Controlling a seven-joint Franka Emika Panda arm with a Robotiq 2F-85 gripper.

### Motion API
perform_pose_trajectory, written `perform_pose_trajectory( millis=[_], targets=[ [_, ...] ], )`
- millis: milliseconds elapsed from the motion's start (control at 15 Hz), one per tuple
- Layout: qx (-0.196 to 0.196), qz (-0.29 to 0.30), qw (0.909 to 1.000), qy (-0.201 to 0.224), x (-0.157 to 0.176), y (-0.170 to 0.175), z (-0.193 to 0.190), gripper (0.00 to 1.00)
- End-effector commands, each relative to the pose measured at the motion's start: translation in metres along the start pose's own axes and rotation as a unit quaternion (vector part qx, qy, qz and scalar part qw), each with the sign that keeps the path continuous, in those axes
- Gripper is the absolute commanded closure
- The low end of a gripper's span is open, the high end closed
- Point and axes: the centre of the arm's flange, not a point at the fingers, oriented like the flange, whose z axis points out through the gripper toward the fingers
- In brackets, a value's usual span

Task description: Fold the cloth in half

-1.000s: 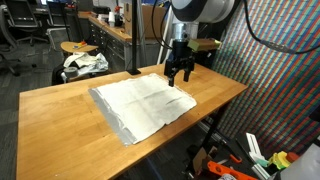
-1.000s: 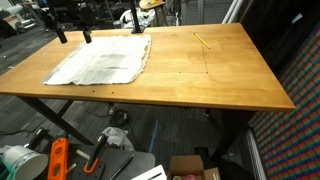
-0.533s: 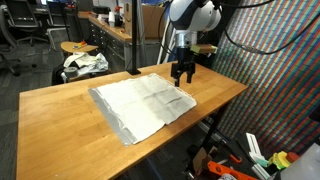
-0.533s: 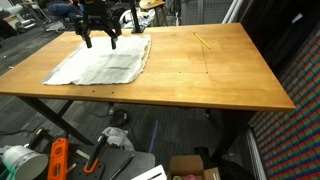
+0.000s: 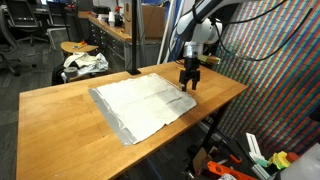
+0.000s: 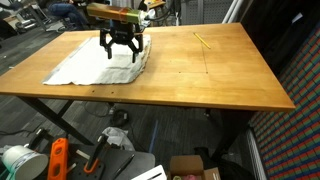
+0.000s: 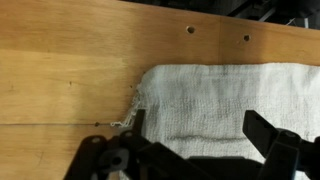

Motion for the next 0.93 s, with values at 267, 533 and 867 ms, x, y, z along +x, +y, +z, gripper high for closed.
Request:
perform_pose_trajectory(
  millis=[267,533,867],
  targets=[
    [0.092,0.013,0.9950,0.037,0.005,0.038,0.028,0.00],
    [0.108,0.029,0.9921,0.057,0.006,0.049,0.043,0.00],
    [0.090,0.058,0.9901,0.092,0.004,0.062,0.047,0.00]
  ],
)
